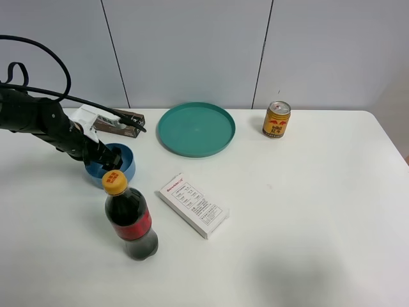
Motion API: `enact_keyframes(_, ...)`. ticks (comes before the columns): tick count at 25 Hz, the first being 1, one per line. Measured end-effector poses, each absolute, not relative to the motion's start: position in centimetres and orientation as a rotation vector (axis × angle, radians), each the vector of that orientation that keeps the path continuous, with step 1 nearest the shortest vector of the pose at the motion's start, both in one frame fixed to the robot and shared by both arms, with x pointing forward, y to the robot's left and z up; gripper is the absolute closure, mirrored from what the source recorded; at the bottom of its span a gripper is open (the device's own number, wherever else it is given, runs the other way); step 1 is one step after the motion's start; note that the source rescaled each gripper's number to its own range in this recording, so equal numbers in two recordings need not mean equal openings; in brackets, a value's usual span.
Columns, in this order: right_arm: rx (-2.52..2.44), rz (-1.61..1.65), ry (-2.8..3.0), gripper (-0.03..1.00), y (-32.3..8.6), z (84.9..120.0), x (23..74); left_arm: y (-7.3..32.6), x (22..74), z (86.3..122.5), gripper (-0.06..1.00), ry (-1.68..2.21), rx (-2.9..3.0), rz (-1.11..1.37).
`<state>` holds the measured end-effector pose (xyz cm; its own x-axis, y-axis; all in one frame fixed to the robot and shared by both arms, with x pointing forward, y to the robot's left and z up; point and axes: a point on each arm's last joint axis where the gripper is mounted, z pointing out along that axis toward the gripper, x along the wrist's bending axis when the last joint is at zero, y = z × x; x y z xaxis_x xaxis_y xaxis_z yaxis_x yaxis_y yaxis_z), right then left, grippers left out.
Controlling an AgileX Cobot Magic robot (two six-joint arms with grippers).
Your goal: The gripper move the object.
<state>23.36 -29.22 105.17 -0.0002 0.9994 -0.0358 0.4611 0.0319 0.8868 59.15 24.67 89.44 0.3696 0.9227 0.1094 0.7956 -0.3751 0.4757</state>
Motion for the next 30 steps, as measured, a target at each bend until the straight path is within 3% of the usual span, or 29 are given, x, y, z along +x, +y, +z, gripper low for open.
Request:
enact_keyframes(7,1.528,0.91,1.562,-0.03,-29.2,105.2,23.4,24.7,59.4,88.8,-0.06,1.485,2.301,0.537)
enact_keyframes(9,1.528,0.91,1.562,-0.03,-29.2,105.2,23.4,24.7,59.4,88.7,-0.01,1.478,2.307,0.54)
enact_keyframes(12,1.528,0.91,1.562,-0.03,-29.2,105.2,23.4,24.7,59.4,88.6,0.25,1.474,2.317,0.539)
enact_keyframes(15,1.528,0.91,1.562,-0.03,-29.2,105.2,23.4,24.7,59.5,88.5,0.69,1.46,2.326,0.547)
enact_keyframes(17,1.528,0.91,1.562,-0.03,-29.2,105.2,23.4,24.7,59.6,88.6,0.87,1.441,2.334,0.563)
enact_keyframes(24,1.528,0.91,1.562,-0.03,-29.2,105.2,23.4,24.7,59.5,89.6,0.94,1.435,2.322,0.578)
enact_keyframes(30,1.528,0.91,1.562,-0.03,-29.2,105.2,23.4,24.8,58.9,93.6,0.94,1.435,2.243,0.636)
